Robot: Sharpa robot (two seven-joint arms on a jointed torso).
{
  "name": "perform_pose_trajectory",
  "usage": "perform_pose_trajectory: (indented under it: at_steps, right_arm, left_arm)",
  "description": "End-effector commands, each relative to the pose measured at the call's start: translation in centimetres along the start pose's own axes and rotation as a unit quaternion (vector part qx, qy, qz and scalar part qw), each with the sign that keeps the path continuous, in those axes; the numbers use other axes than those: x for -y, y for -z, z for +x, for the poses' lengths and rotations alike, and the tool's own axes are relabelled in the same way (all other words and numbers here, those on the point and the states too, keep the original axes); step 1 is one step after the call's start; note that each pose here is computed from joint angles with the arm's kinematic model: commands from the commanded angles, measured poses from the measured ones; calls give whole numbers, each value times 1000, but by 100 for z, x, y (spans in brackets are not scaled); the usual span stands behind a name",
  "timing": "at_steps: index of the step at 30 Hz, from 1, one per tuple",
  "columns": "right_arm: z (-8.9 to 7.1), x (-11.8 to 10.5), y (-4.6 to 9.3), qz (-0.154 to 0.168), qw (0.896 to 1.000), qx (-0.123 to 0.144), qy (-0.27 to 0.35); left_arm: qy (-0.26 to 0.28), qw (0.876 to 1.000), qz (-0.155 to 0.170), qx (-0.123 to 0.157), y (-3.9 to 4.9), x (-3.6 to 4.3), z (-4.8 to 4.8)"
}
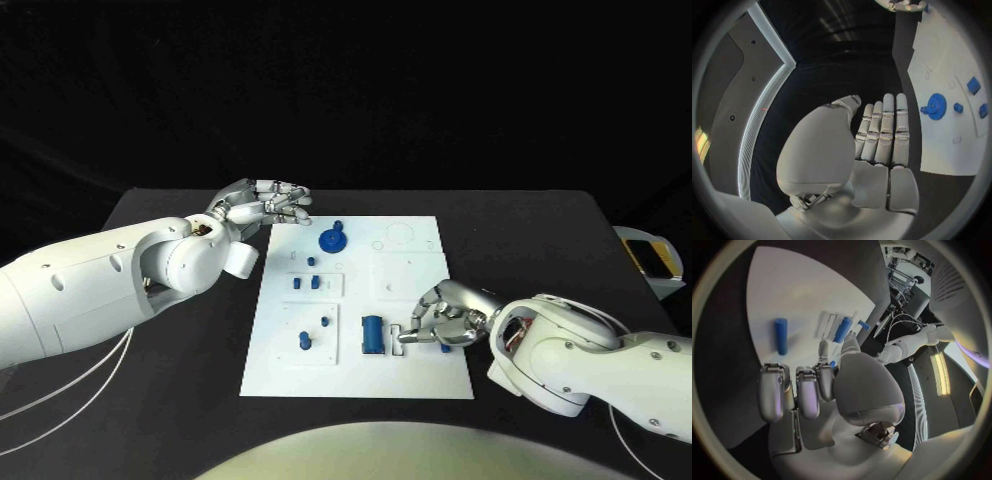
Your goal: Assemble the parts on the task board
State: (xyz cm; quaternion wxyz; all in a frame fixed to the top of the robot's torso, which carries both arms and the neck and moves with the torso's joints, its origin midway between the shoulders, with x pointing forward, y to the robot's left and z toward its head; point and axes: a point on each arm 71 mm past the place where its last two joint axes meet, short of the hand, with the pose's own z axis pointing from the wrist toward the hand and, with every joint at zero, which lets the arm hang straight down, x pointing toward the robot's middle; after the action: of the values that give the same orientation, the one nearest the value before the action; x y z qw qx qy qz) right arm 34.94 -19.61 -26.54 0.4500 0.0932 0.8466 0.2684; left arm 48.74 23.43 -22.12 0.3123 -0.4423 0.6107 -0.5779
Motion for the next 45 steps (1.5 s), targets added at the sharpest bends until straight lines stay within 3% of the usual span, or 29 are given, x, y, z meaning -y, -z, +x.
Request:
perform_pose_trajectory:
  at_steps: [1, 5, 9, 21, 45]
  right_arm:
    - [-207, 100, 66, -13, 998, 65, -7]
    - [-344, 262, 145, 3, 996, 91, 6]
    - [-383, 391, 208, 20, 995, 98, 20]
    - [-126, 498, 239, 54, 995, 69, 51]
    - [187, 463, 100, 61, 994, 29, 82]
  left_arm:
    - [6, 1000, 21, -9, 0, 34, 27]
    - [8, 999, 30, -7, 2, 47, 28]
    - [9, 999, 35, -4, 7, 54, 22]
    - [11, 999, 29, -6, 12, 36, 23]
    - [11, 1000, 21, -4, 34, 21, -2]
